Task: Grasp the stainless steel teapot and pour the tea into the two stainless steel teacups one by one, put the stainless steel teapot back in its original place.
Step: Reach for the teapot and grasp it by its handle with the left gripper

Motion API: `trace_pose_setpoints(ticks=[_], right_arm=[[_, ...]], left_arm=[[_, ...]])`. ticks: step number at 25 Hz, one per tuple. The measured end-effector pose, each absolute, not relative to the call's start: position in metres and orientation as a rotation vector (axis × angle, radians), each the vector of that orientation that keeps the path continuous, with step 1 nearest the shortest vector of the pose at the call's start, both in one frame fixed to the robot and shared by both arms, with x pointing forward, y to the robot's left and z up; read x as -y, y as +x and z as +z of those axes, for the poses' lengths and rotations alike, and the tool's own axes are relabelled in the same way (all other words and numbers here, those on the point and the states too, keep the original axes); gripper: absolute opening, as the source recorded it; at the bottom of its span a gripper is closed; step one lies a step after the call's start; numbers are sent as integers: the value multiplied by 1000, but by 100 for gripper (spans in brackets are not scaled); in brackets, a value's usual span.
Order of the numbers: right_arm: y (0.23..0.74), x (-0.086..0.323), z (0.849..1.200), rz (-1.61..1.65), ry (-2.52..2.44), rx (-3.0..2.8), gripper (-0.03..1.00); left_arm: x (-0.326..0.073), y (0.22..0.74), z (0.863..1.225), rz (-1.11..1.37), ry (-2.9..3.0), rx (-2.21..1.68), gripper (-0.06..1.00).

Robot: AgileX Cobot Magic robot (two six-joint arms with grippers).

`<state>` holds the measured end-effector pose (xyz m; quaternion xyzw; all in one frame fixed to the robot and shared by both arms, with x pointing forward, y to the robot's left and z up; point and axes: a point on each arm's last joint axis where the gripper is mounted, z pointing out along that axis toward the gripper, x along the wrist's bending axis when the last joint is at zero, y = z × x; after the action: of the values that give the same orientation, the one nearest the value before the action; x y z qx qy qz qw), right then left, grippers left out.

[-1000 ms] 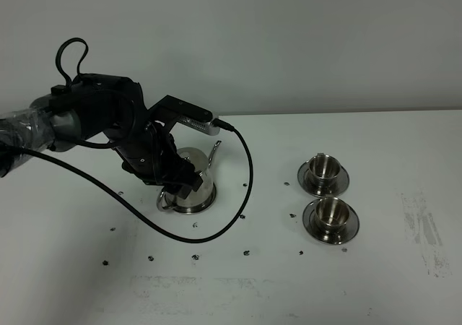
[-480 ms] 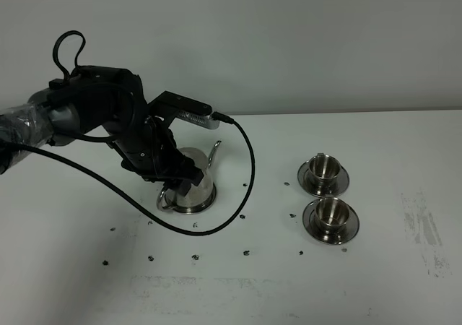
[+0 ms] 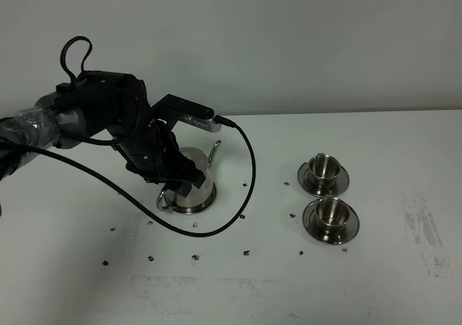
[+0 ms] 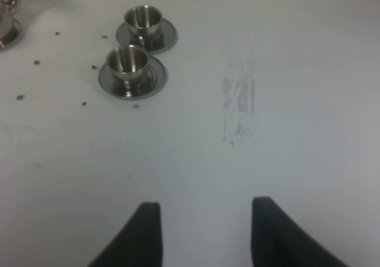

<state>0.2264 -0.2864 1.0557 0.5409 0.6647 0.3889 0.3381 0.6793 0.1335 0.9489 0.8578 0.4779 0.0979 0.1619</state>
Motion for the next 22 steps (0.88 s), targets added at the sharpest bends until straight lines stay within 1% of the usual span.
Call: trace_pose_setpoints(ticks=[18,20,22], right_arm=[[226,286,1056,1013,1409,-1732,34],[226,286,1056,1013,1409,-1732,34],[226,286,1056,1013,1409,-1732,34]], left_arm=[[-133,681,944,304,2487,-1296,55],[-133,682,943,302,2488,-1297,55],[-133,682,942,302,2490,-1298,51]])
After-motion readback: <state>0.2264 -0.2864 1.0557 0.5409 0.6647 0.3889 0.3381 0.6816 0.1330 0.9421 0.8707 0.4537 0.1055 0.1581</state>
